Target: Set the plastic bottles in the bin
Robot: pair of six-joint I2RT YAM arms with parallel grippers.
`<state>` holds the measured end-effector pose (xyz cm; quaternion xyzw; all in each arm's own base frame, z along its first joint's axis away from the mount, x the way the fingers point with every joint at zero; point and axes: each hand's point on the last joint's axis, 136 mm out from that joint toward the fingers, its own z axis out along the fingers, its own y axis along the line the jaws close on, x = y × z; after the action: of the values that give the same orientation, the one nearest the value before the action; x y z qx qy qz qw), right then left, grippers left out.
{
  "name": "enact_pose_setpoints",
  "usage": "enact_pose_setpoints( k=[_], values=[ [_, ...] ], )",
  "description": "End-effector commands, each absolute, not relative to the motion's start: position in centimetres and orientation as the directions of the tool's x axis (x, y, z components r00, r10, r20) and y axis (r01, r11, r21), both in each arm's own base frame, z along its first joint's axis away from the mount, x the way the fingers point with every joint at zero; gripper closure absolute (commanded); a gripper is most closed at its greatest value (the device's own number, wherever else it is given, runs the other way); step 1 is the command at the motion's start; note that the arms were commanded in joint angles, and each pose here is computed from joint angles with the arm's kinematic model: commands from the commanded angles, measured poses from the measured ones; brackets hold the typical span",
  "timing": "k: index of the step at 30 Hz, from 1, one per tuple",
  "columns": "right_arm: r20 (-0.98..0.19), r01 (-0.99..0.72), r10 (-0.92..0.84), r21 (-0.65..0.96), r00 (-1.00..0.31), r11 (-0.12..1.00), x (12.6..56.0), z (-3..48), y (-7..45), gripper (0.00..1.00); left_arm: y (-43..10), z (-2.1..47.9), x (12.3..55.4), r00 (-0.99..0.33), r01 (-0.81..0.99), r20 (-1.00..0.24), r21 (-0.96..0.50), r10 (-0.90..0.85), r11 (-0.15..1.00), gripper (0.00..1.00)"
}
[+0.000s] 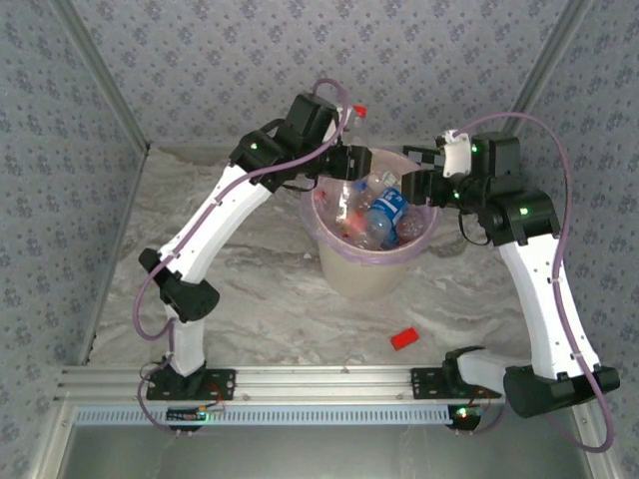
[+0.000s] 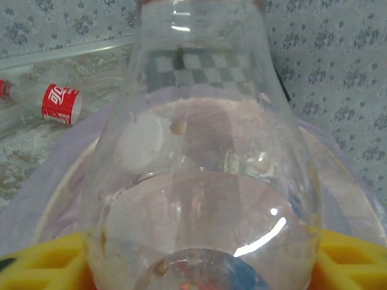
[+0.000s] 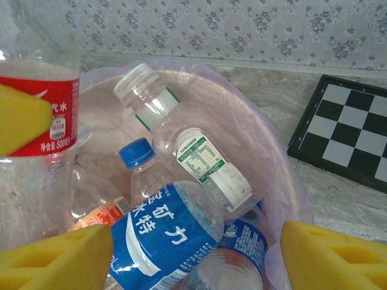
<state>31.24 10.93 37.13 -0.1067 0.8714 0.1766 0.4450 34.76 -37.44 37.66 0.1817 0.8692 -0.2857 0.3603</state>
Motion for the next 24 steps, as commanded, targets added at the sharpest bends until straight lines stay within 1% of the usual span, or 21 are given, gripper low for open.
enact_pose_setpoints(
  k=[1, 2, 3, 6, 7, 12, 16, 19, 24],
  values=[
    [-0.814, -0.347, -0.033, 0.209, -0.579, 0.914, 31.3, 37.2, 11.0, 0.25, -37.3, 39.1, 34.4, -0.632, 0.55, -0.766, -0.332, 0.122, 0.766, 0.19],
    [-0.815, -0.35, -0.032, 0.213, -0.578, 0.912, 31.4, 37.3, 11.1, 0.25, -37.3, 39.6, 34.3, -0.622, 0.556, -0.774, -0.33, 0.118, 0.762, 0.15],
    [-0.816, -0.356, -0.031, 0.218, -0.577, 0.909, 31.5, 37.5, 11.2, 0.25, -37.2, 40.1, 34.2, -0.61, 0.562, -0.785, -0.328, 0.112, 0.759, 0.13],
    [-0.823, -0.395, -0.02, 0.25, -0.567, 0.884, 31.7, 38.4, 12.3, 0.24, -36.6, 41.6, 34.0, -0.581, 0.566, -0.809, -0.32, 0.092, 0.76, 0.12],
    [-0.826, -0.412, -0.014, 0.267, -0.564, 0.871, 31.8, 38.7, 12.7, 0.24, -36.3, 42.1, 33.8, -0.573, 0.566, -0.815, -0.318, 0.087, 0.76, 0.14],
    [-0.818, -0.47, -0.009, 0.321, -0.575, 0.822, 32.3, 39.1, 15.0, 0.24, -34.5, 42.9, 33.4, -0.548, 0.543, -0.834, -0.299, 0.062, 0.784, 0.32],
    [-0.821, -0.471, -0.077, 0.246, -0.566, 0.847, 33.0, 38.8, 15.9, 0.27, -33.5, 42.1, 32.9, -0.554, 0.534, -0.831, -0.311, 0.048, 0.787, 0.45],
    [-0.829, -0.464, -0.108, 0.194, -0.549, 0.865, 33.7, 38.9, 16.3, 0.31, -33.6, 40.7, 32.8, -0.58, 0.521, -0.814, -0.351, 0.021, 0.778, 0.51],
    [-0.813, -0.437, -0.197, 0.078, -0.548, 0.896, 34.9, 38.1, 17.0, 0.35, -35.1, 37.8, 32.3, -0.647, 0.522, -0.763, -0.423, 0.019, 0.741, 0.53]
  ],
)
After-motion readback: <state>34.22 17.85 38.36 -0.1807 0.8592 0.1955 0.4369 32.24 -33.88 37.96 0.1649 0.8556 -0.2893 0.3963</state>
